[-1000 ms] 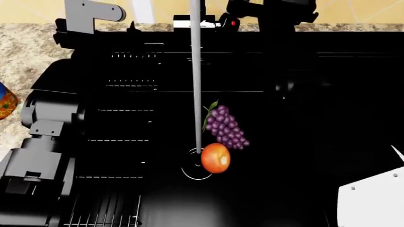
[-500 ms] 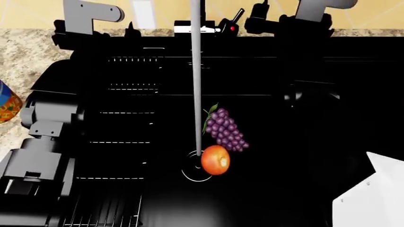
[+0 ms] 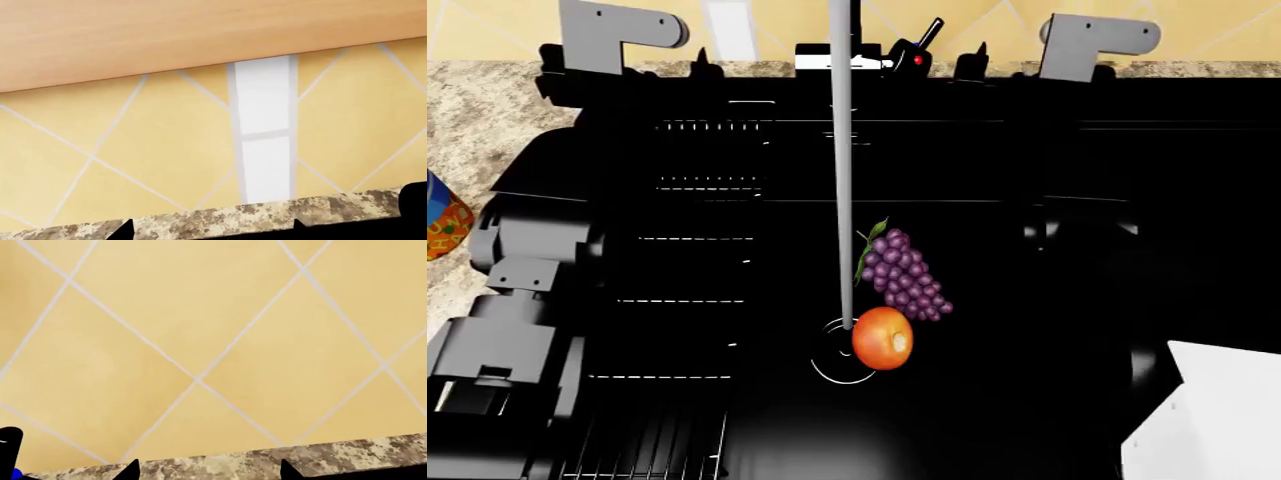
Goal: Pick up the fruits and vegetables and place them in the sink. Turn on the sink faucet to wash them. Then turn the sink off and put them in the tray.
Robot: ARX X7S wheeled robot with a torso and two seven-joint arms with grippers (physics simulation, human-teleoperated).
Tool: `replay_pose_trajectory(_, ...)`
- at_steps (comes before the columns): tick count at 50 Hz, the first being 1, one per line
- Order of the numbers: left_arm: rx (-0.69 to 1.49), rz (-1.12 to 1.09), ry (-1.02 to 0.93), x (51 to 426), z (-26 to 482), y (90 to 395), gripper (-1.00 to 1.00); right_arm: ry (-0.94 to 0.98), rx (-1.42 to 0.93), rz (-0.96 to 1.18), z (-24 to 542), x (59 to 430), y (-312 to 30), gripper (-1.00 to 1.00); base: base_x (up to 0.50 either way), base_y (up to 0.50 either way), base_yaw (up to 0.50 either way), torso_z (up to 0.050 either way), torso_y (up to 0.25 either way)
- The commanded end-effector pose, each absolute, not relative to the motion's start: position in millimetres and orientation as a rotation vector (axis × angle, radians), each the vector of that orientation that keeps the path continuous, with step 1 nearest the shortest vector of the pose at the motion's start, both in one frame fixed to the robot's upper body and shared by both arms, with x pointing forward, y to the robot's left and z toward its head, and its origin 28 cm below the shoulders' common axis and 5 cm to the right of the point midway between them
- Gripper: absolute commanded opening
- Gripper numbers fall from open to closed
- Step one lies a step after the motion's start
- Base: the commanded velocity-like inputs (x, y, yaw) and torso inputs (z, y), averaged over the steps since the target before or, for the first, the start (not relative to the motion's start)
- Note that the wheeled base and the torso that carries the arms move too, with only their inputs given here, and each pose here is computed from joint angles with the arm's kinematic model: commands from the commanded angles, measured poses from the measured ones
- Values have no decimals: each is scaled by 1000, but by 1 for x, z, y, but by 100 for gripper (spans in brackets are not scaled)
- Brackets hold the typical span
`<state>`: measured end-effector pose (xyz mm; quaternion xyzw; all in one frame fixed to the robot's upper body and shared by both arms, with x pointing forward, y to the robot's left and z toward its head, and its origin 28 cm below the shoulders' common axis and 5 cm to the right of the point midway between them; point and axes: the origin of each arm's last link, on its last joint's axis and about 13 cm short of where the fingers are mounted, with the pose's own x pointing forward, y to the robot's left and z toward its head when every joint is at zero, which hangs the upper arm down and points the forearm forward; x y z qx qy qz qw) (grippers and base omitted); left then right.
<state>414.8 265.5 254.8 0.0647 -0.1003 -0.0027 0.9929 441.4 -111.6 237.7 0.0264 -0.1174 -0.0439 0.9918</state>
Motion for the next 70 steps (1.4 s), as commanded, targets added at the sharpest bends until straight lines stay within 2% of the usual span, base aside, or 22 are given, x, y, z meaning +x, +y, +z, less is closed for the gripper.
replay_pose_trajectory(1,136,-1,-205,413,256,269,100,-235,29,-47,240,442,-102,100,0,0,0,0,0)
replay_pose_trajectory(7,146,-8,-212,412,259,270,100,-253,15,-29,248,443,-98,100,0,0,0,0,-226)
replay_pose_trajectory(21,144,4,-209,409,259,273,100,-289,-65,-22,254,443,-95,100,0,0,0,0,0)
replay_pose_trajectory(46,147,1,-208,408,259,272,100,-311,-59,-35,262,443,-102,100,0,0,0,0,0)
replay_pose_trajectory(70,144,6,-201,408,256,275,100,-338,-58,25,282,444,-92,100,0,0,0,0,0)
